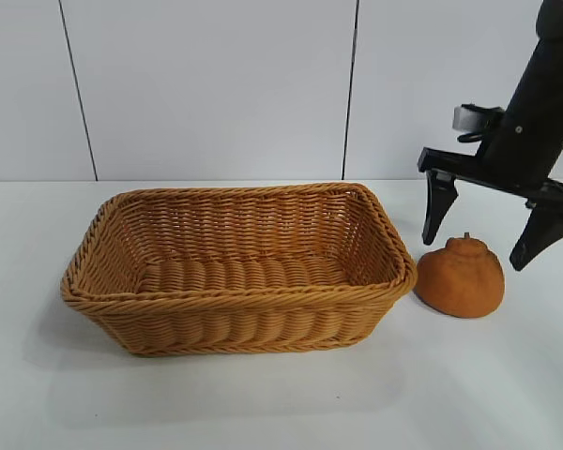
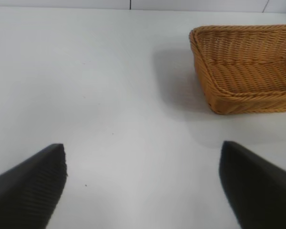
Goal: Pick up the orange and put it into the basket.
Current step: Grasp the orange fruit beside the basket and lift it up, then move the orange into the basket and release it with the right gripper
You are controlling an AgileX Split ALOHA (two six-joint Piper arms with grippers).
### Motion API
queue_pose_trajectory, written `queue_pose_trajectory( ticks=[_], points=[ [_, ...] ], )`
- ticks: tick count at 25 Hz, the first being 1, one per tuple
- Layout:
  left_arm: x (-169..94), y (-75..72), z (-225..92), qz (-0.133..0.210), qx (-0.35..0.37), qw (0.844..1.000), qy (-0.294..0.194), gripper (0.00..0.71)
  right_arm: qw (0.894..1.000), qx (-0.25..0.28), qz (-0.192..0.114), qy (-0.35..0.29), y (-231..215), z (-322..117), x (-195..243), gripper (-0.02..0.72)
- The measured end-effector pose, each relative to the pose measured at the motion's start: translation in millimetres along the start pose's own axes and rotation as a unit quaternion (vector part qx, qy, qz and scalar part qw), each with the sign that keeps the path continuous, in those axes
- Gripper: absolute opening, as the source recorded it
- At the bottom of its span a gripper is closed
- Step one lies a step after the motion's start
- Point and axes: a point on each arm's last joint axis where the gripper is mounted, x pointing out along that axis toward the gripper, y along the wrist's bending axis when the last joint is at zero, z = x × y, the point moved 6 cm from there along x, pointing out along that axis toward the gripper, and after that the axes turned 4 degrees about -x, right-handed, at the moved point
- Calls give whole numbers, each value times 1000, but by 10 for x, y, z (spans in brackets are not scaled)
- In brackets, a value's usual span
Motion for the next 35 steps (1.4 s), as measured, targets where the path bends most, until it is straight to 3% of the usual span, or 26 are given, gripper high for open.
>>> queue_pose_trajectory(
  ticks=[3, 5, 11, 12, 18, 27, 31, 35],
  points=[
    [0, 0, 0, 0, 0, 1000, 0, 620, 1000, 4, -2, 8, -34, 11, 168, 635],
    [0, 0, 0, 0, 0, 1000, 0, 620, 1000, 5, -3, 3, -40, 31, 196, 579],
    [0, 0, 0, 0, 0, 1000, 0, 620, 1000, 6, 1, 1, -24, 37, 164, 103],
    [0, 0, 0, 0, 0, 1000, 0, 620, 1000, 6, 2, -1, -15, 37, 132, 55],
    [0, 0, 0, 0, 0, 1000, 0, 620, 999, -3, 6, -36, 50, 62, -208, 52],
    [0, 0, 0, 0, 0, 1000, 0, 620, 988, -27, 20, -149, 240, -33, -1276, 52],
    [0, 0, 0, 0, 0, 1000, 0, 620, 985, -25, 39, -166, 320, -102, -1485, 52],
    [0, 0, 0, 0, 0, 1000, 0, 620, 982, -57, 55, -171, 592, -148, -1532, 52]
  ],
)
